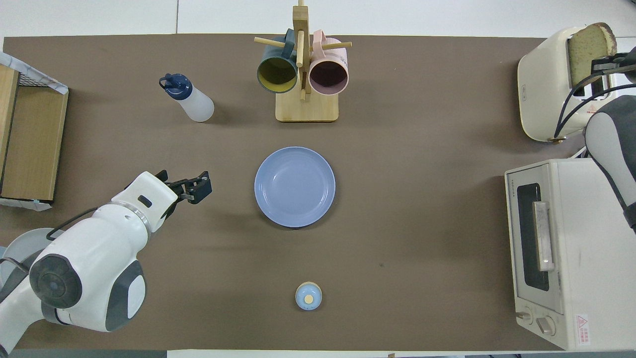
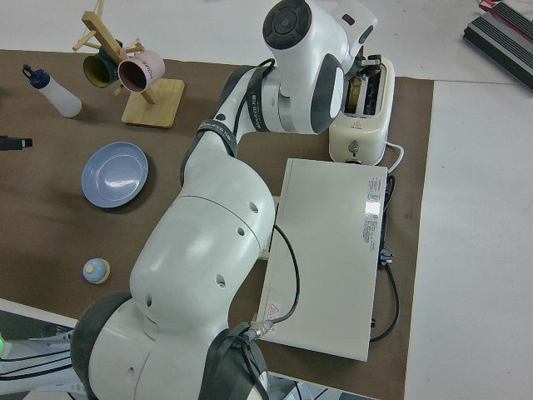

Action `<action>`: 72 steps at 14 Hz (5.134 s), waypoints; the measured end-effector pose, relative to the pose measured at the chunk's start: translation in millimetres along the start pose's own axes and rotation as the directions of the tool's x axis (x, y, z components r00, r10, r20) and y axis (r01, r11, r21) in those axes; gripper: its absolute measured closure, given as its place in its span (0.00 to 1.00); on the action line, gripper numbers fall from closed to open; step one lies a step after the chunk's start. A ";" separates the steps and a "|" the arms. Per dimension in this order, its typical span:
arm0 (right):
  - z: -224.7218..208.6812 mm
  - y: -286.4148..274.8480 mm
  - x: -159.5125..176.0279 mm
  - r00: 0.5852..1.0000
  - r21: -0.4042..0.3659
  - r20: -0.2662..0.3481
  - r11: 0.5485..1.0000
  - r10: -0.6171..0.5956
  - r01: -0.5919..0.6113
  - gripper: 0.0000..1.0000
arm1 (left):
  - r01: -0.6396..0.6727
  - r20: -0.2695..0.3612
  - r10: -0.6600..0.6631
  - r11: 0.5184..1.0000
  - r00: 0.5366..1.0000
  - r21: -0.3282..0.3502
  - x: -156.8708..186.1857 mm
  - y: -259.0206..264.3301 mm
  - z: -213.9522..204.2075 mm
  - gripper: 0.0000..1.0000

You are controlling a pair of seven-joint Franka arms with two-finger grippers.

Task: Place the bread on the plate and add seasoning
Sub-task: 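Move the left gripper toward the shaker while the right gripper reaches the toaster, then carry the bread slice from the toaster onto the blue plate with the right gripper, then release the bread and withdraw the right gripper while the left gripper nears the shaker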

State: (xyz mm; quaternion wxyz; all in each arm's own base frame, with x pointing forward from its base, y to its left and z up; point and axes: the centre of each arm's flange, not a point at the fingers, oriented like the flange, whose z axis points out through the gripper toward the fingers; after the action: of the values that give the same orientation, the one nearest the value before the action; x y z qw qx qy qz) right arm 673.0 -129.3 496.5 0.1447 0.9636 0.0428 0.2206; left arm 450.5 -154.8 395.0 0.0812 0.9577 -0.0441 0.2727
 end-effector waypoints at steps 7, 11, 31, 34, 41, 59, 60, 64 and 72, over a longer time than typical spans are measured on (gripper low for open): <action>-33.7 -22.2 26.5 0.991 -0.058 0.034 0.989 -0.132 0.134 0.94 | 0.000 -0.055 -0.001 1.000 0.998 -0.014 -15.6 -3.0 49.7 0.00; -95.3 -50.7 50.8 0.979 -0.050 0.072 0.980 -0.189 0.193 0.94 | 0.000 -0.053 0.000 1.000 0.999 -0.014 -21.6 -3.6 67.1 0.00; -205.9 -374.3 -28.7 0.887 0.382 0.351 0.819 0.300 -0.428 0.94 | -0.104 -0.028 0.106 0.993 0.994 0.048 43.0 -15.2 96.1 0.00; -187.7 -416.6 -56.7 0.878 0.409 0.348 0.789 0.328 -0.458 0.94 | -0.099 -0.039 0.102 0.993 0.994 0.067 53.5 -26.7 98.1 0.00; -162.9 -500.0 -97.5 0.903 0.482 0.298 0.767 0.310 -0.423 0.94 | -0.146 -0.029 0.153 0.977 0.988 0.158 70.9 -33.2 120.0 0.00; -107.0 -490.8 -174.4 0.910 0.441 0.310 0.807 0.275 -0.394 0.94 | 0.024 -0.209 0.005 0.990 0.978 0.141 61.0 -17.8 157.3 0.00; -104.9 -488.5 -174.8 0.908 0.437 0.312 0.807 0.279 -0.398 0.94 | 0.033 -0.230 0.000 0.989 0.973 0.141 58.9 -15.8 161.4 0.00; -99.3 -479.6 -173.2 0.902 0.426 0.317 0.806 0.294 -0.412 0.64 | 0.068 -0.270 -0.028 0.988 0.962 0.140 67.5 -14.5 163.7 0.00; -113.2 -466.4 -147.4 0.893 0.416 0.330 0.801 0.308 -0.430 0.00 | 0.058 -0.314 -0.001 0.984 0.950 0.171 77.7 -20.0 172.6 0.00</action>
State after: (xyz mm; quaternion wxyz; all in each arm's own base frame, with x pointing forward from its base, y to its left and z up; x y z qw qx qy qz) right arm 482.3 323.7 394.3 -0.1395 0.9781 -0.1120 0.1061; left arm 607.8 -169.2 288.9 0.0052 0.9064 0.0082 0.4222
